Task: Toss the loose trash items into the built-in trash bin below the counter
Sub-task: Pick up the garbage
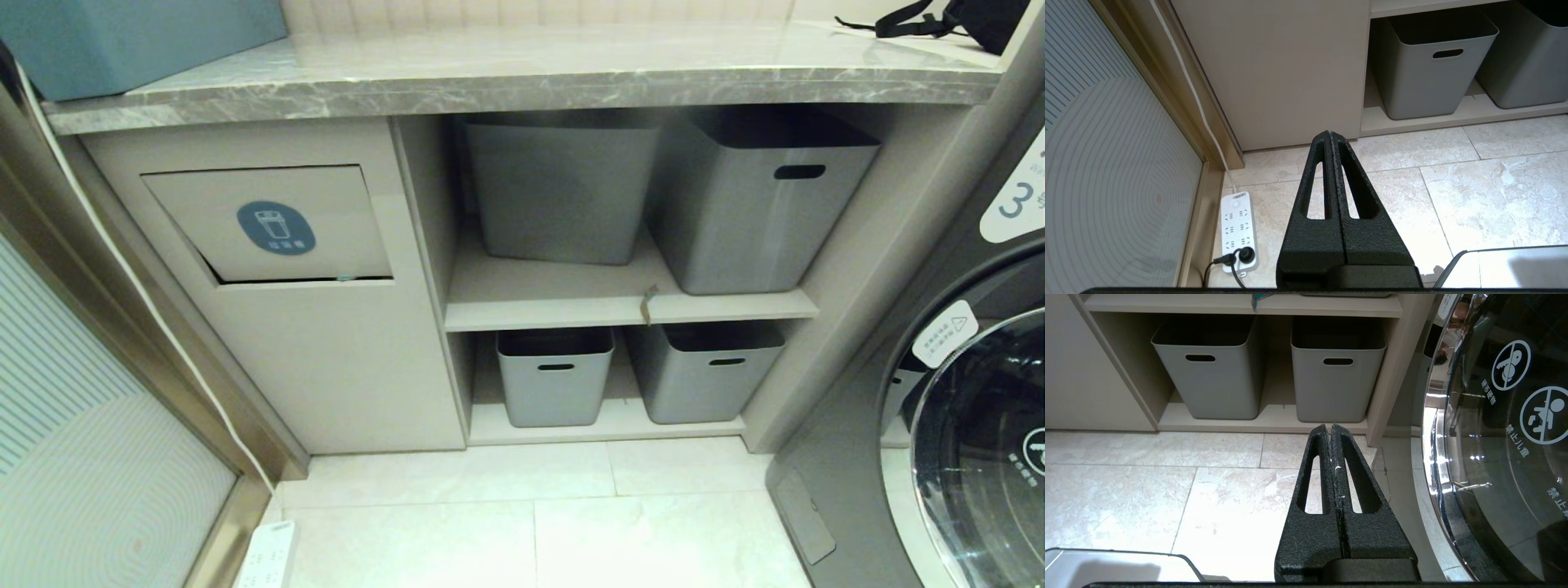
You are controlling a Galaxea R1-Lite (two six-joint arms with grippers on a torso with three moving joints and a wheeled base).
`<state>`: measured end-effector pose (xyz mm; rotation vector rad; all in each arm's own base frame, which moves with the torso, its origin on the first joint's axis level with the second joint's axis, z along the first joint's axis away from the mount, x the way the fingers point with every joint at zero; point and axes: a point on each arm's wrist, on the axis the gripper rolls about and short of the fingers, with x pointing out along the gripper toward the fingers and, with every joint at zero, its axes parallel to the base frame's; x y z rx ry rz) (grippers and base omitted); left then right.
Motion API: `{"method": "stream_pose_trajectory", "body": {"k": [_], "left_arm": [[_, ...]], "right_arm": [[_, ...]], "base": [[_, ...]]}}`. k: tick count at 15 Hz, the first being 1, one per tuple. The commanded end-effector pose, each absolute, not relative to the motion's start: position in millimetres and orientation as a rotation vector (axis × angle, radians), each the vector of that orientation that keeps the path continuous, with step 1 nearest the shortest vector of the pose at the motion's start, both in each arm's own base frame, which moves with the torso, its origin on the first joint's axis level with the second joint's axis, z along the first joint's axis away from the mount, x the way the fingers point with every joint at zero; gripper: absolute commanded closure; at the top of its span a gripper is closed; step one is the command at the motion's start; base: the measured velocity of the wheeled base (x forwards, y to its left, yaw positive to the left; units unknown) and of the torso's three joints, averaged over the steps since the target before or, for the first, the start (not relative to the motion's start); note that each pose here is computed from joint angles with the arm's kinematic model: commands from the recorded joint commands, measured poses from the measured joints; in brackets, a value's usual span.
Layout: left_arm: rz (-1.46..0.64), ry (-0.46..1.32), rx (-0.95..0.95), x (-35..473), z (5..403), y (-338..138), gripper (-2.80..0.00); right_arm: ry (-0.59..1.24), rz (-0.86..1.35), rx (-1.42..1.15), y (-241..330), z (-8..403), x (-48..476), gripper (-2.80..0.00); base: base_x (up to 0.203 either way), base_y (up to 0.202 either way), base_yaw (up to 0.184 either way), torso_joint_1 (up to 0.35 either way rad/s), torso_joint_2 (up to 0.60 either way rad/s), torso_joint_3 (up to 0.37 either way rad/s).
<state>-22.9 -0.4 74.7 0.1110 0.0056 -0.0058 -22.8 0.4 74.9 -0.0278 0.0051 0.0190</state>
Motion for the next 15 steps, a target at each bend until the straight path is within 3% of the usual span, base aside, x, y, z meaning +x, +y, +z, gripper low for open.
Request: {"method": "stream_pose_trajectory", "body": {"k": [1,15], "left_arm": [[-0.005,0.006,0.111,-22.9,74.7,-0.4,0.0],[0.001,0.003,0.077,-22.9,75.0,-0.2,0.0]], "right_arm": [[0.005,0.02,-0.028,0.4,74.9,-22.8,0.0],[0.003,0.011,-0.022,0.2,75.4,-22.9,0.0]], "base": [[0.0,0.0,0.0,0.0,0.0,0.0],[0.0,0.0,0.0,0.0,0.0,0.0]]}}
